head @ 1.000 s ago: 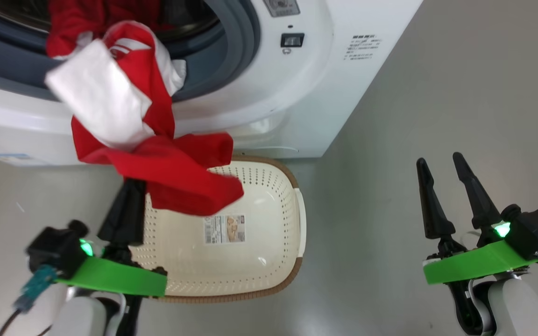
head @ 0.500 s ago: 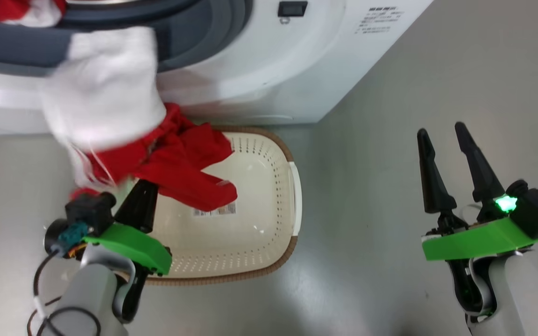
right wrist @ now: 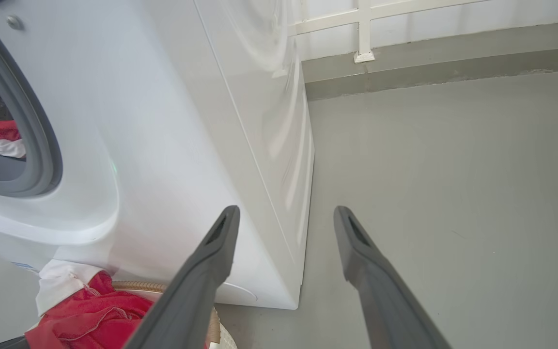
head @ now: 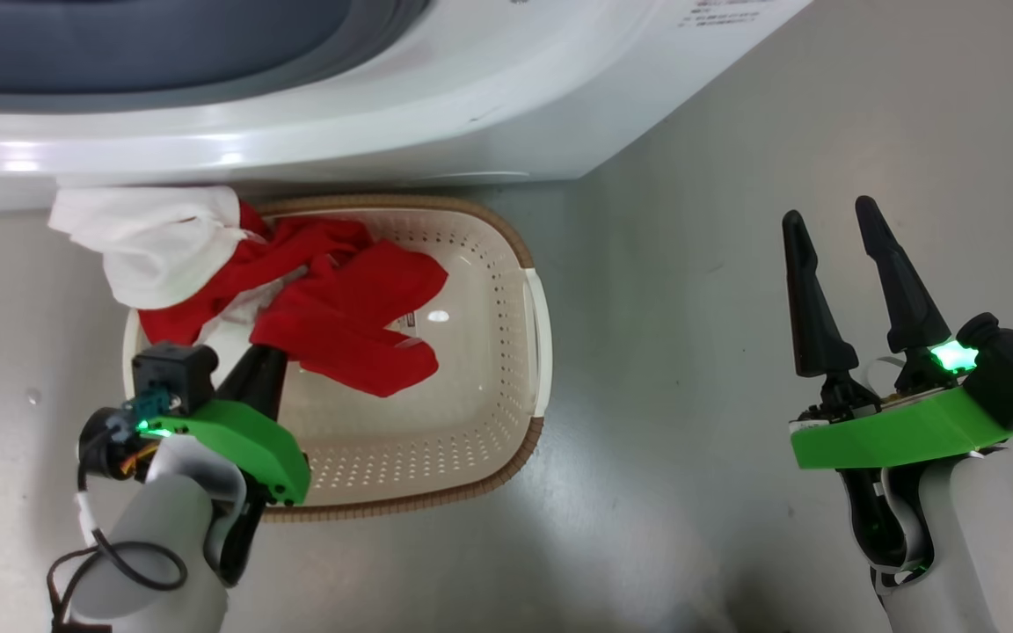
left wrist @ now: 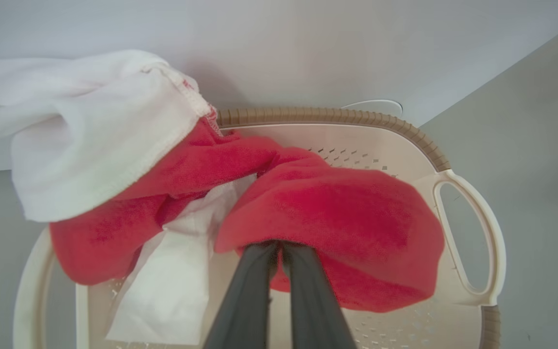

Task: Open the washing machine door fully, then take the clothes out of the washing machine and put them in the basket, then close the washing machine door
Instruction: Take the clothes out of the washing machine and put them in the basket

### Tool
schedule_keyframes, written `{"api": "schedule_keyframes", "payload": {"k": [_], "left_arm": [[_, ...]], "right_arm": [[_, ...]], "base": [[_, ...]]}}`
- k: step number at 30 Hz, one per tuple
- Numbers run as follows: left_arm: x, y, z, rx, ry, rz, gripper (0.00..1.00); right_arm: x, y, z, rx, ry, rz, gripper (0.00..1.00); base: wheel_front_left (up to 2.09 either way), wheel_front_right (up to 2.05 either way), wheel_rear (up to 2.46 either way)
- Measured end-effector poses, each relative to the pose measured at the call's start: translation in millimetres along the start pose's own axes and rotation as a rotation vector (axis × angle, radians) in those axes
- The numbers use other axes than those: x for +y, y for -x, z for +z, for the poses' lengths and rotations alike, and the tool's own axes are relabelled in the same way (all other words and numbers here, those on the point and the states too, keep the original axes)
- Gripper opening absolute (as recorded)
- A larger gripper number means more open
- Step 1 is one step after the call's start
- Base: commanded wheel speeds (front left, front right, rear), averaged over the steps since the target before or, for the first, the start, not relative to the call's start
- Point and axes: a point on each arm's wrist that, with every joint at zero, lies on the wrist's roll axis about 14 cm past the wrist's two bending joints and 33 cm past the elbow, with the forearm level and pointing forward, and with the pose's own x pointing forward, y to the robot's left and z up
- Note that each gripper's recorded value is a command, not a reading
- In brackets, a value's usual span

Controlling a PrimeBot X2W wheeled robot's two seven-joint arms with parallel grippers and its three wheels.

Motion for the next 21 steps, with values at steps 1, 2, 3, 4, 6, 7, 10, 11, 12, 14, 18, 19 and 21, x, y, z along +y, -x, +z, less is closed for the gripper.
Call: {"api": "schedule_keyframes", "payload": {"k": [1,2,3,4,6,7,10,11,12,14,18,19,21], "left_arm": [[1,-2,-3,0.011,0.007,0.002,0.0],[2,-3,-6,0.023,0.007,0.002,0.0],[3,-5,-9,0.033,0.009,0.003,0.0],[4,-6,-11,0.041,0.012,0.005,0.0],[5,-8,-13,0.047,0.012,0.007,0.01],[7,-9,-14,0.052,0.014,0.012,0.19],[11,-13,-14,0.055,0.023,0.02,0.71],[12,-13,-13,0.055,0.024,0.022,0.93],[12,-14,-13,0.054,0.023,0.022,1.0],[12,-13,-11,0.052,0.022,0.023,1.0],[12,-11,-5,0.038,0.026,0.026,1.0],[12,-11,-3,0.034,0.025,0.026,1.0],[12,-9,3,0.02,0.024,0.028,1.0]], "right_arm": [[-1,0,-1,0.003,0.001,-0.001,1.0],[-1,-1,-3,0.007,0.001,-0.002,1.0],[-2,-1,-5,0.011,0.001,-0.004,1.0],[-3,-1,-6,0.015,0.002,-0.006,1.0],[-4,-1,-8,0.018,0.002,-0.007,1.0],[-4,-1,-9,0.021,0.002,-0.009,1.0],[-5,-1,-12,0.028,0.003,-0.011,1.0],[-5,-2,-13,0.029,0.003,-0.011,1.0],[-5,-2,-13,0.029,0.002,-0.011,1.0],[-5,-2,-12,0.027,0.003,-0.009,1.0],[-2,-2,-8,0.017,0.002,-0.004,1.0],[-2,-1,-6,0.015,0.002,-0.003,1.0],[0,-1,-3,0.008,0.001,0.001,1.0]], "base": [[0.0,0.0,0.0],[0.0,0.0,0.0],[0.0,0.0,0.0],[0.0,0.0,0.0],[0.0,0.0,0.0],[0.0,0.0,0.0],[0.0,0.0,0.0],[0.0,0.0,0.0],[0.0,0.0,0.0],[0.0,0.0,0.0],[0.0,0.0,0.0],[0.0,0.0,0.0],[0.0,0.0,0.0]]}}
